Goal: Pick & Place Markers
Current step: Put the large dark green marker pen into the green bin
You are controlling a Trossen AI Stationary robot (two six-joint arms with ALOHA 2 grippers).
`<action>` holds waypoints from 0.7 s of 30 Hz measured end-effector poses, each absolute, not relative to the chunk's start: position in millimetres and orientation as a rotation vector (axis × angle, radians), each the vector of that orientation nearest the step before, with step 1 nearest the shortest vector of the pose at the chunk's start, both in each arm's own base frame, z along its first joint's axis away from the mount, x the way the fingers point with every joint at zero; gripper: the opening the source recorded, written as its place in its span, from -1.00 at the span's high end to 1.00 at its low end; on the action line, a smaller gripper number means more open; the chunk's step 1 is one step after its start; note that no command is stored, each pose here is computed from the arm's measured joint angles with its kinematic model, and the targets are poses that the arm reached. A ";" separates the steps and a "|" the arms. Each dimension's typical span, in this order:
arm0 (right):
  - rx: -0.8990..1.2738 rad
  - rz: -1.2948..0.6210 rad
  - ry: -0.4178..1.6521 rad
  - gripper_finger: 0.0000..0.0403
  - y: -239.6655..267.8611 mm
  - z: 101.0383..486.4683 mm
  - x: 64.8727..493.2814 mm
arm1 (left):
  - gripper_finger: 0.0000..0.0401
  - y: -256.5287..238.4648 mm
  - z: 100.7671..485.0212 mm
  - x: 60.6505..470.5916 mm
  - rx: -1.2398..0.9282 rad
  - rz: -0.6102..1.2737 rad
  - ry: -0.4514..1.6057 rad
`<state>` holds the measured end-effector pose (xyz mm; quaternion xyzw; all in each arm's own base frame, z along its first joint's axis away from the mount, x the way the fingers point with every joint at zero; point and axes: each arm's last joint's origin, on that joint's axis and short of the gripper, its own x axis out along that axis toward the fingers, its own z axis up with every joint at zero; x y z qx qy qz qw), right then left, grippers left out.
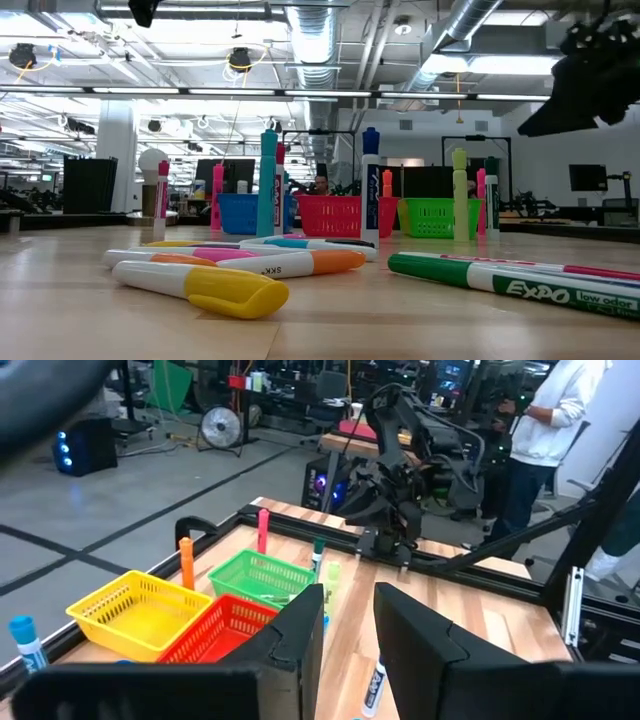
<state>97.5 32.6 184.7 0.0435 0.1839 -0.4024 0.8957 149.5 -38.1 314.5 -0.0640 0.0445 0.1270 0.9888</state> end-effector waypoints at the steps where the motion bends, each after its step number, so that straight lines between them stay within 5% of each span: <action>1: 0.110 -0.830 0.350 0.29 32.8 183.6 95.3 | 0.54 -38.1 314.5 149.5 -0.129 0.254 0.089; 7: 0.195 -0.740 0.186 0.32 39.5 181.7 83.7 | 0.54 -38.2 314.5 149.5 -0.131 0.254 0.089; 21: 0.199 -0.701 0.198 0.25 42.6 167.3 82.5 | 0.54 -38.2 315.1 149.6 -0.161 0.253 0.081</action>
